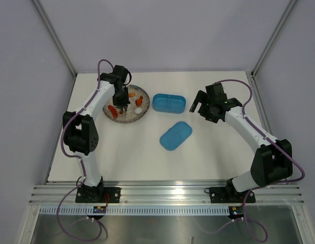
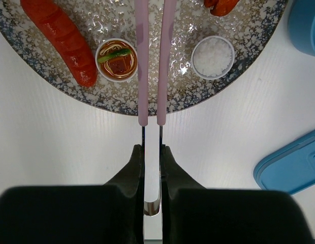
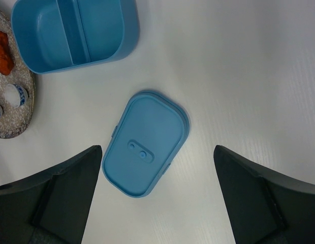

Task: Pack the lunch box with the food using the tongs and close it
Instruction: Pick up the fake food from the plate.

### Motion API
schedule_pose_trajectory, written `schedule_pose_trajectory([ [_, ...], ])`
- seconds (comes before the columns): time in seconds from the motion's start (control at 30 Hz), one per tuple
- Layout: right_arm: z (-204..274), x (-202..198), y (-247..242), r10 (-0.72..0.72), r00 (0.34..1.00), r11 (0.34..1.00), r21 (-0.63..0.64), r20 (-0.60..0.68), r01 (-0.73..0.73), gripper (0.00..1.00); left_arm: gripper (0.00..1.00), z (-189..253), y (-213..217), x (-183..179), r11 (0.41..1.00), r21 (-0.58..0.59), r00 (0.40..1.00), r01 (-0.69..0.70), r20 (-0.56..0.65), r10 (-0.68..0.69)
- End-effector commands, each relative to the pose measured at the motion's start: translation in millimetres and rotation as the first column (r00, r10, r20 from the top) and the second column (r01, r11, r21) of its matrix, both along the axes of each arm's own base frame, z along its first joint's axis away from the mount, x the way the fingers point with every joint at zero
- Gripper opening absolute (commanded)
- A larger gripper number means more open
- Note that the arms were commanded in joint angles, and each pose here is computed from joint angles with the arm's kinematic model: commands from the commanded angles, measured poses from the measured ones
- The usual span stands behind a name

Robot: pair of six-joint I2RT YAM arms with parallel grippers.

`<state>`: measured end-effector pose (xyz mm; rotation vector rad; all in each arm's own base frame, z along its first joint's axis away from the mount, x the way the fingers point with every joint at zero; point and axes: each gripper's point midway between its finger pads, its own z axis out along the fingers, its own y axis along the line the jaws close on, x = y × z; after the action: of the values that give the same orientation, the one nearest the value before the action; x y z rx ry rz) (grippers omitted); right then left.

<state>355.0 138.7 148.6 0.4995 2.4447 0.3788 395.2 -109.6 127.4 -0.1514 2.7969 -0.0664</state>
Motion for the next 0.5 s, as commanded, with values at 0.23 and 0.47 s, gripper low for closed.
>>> schedule_pose_trajectory([
  [0.23,11,3,8,0.011,0.999,0.999,0.042,0.038,-0.012,0.99,0.00,59,-16,8,0.993,-0.106,0.987,0.050,0.155,-0.033],
  [0.47,10,3,7,0.009,0.999,0.999,0.038,0.032,-0.011,0.99,0.00,75,-32,7,0.985,-0.148,0.980,0.089,0.189,-0.060],
])
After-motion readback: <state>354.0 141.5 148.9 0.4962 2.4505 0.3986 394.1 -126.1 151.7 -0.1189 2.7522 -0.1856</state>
